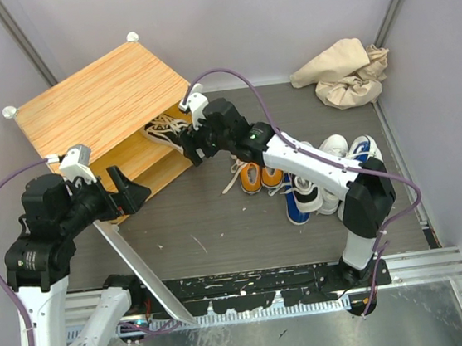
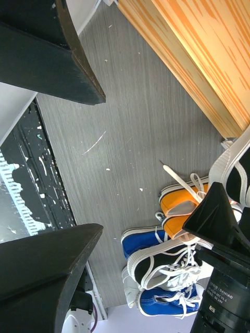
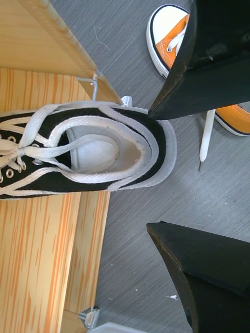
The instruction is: Place and organize the shoes in the shoe cabinet
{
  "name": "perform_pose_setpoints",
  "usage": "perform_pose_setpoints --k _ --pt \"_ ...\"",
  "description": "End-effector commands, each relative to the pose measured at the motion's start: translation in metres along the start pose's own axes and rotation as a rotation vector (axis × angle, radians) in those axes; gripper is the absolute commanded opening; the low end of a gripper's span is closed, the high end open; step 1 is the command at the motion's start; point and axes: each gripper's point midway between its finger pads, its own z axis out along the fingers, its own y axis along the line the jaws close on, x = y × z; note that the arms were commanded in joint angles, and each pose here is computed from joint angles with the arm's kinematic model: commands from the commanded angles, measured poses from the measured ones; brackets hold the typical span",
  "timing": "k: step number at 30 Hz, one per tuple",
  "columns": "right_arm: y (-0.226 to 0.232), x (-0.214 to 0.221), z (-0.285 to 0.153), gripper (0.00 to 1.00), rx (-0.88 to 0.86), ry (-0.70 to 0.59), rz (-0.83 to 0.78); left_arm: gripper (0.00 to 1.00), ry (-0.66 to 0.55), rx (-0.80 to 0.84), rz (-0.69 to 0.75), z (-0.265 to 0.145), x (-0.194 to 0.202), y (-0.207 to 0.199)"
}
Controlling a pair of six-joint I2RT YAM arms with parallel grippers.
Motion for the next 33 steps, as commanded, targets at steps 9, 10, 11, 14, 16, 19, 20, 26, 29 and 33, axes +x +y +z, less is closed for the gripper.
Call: perform_pose_setpoints --k 9,10,11,14,16,19,20,26,29,33 --pt "-0.012 -0.029 0.021 0.54 0.056 -0.140 -0.034 0.98 0.003 -0.013 0.014 -0.001 0.002 0.003" --pt "-0.013 -0.030 0.022 0.35 0.060 -0.143 -0.034 0.98 0.002 -0.013 0.014 -0.001 0.001 0.003" --pt "-0.013 -0.033 0.021 0.25 0.067 -0.152 -0.029 0.98 0.002 -0.013 0.015 -0.001 0.001 0.003" --pt "-0.016 -0.046 0.017 0.06 0.091 -0.197 -0.013 0.98 0.000 -0.012 0.016 -0.001 0.001 0.003" --pt "-0.017 -0.060 0.011 0.01 0.107 -0.247 0.003 0.98 0.004 -0.012 0.017 -0.001 0.002 0.003" --pt "-0.016 -0.085 -0.001 0.01 0.120 -0.338 0.038 0.98 0.002 -0.012 0.020 -0.003 0.002 0.002" --pt "-0.016 -0.093 -0.004 0.01 0.125 -0.367 0.055 0.98 0.000 -0.011 0.022 -0.004 0.002 0.002" --pt "-0.021 -0.119 0.004 0.01 0.157 -0.441 0.080 0.98 0.011 -0.008 0.019 -0.003 0.006 0.003" --pt "-0.023 -0.119 0.021 0.01 0.165 -0.450 0.056 0.98 0.007 -0.004 0.021 -0.004 0.005 0.002" --pt "-0.023 -0.119 0.036 0.01 0.159 -0.473 0.030 0.98 0.006 -0.004 0.021 -0.004 0.006 0.002"
